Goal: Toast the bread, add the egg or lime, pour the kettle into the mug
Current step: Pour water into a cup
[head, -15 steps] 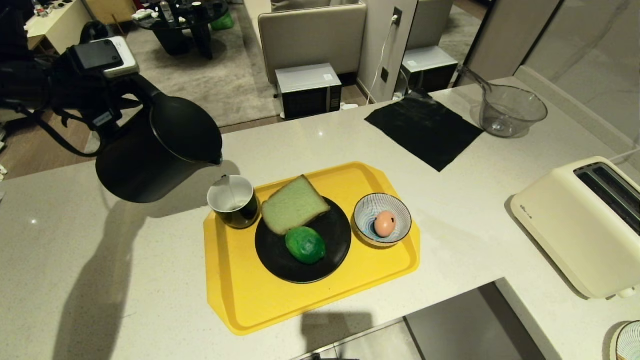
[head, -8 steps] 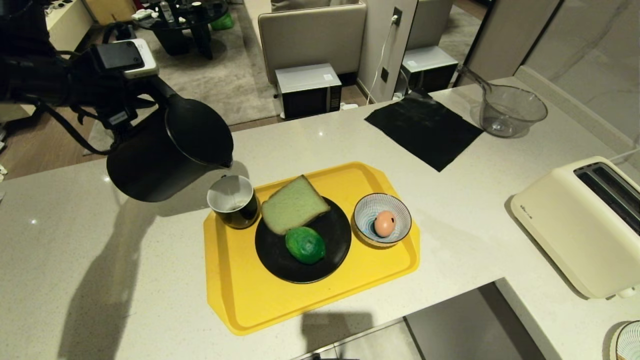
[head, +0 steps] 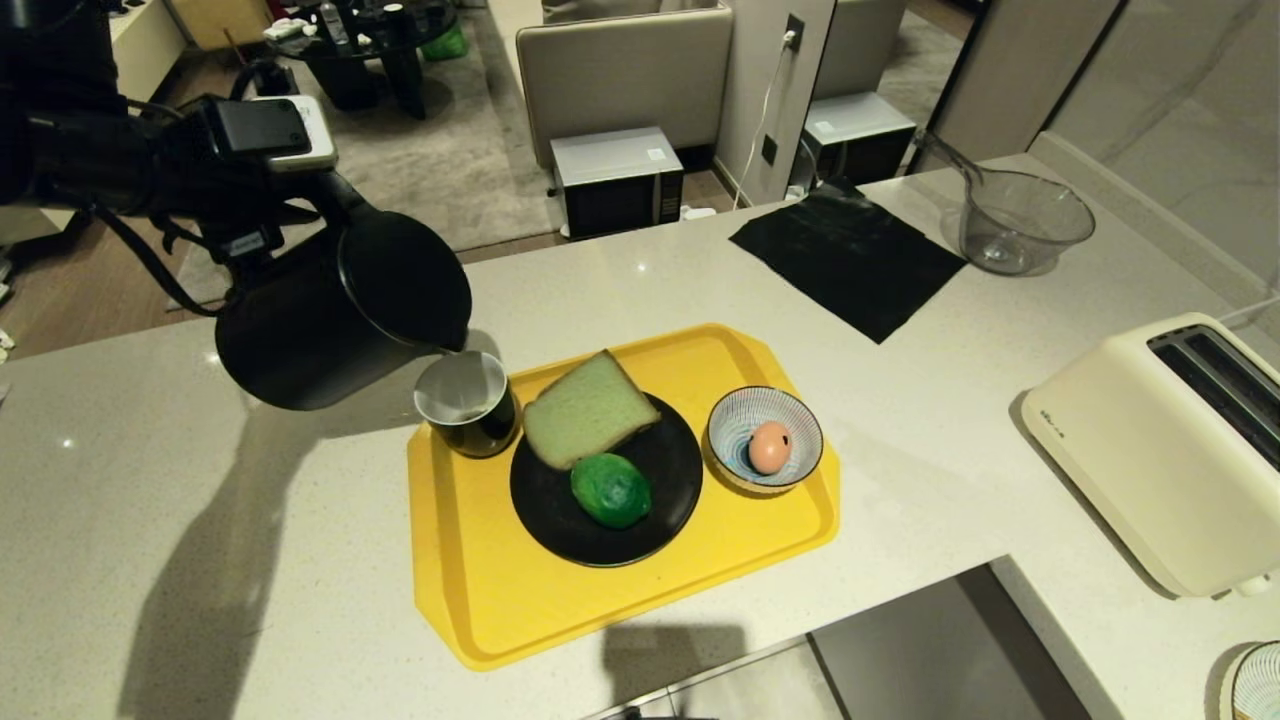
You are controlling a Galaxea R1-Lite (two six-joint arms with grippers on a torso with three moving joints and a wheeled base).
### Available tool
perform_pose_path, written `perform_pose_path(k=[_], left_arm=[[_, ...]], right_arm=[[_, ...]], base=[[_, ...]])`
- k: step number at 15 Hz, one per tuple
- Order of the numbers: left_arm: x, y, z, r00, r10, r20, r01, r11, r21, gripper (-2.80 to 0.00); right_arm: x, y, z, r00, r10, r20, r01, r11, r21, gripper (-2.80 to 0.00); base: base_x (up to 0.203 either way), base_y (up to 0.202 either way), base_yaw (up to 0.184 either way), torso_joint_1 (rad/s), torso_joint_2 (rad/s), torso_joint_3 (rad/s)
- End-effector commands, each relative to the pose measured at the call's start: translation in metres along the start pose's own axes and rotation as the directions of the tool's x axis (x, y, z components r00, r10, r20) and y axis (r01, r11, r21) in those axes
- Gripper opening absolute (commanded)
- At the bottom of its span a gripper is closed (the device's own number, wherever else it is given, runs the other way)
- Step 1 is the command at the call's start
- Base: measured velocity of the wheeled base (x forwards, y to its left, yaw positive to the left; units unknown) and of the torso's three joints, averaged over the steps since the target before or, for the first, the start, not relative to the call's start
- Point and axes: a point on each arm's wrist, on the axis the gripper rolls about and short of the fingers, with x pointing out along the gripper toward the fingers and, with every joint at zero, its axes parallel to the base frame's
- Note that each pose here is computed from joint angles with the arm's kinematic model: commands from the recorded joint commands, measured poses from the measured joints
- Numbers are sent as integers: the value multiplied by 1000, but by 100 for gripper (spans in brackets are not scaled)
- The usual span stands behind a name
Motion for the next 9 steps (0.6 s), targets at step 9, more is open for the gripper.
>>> perform_pose_path(k=[9], left_arm=[[-3, -1, 0, 999, -11, -32, 12, 998, 54, -280]], right_arm=[[2, 0, -8, 1000, 1, -27, -1, 1000, 0, -280]], base=[[0, 0, 0, 0, 0, 0]])
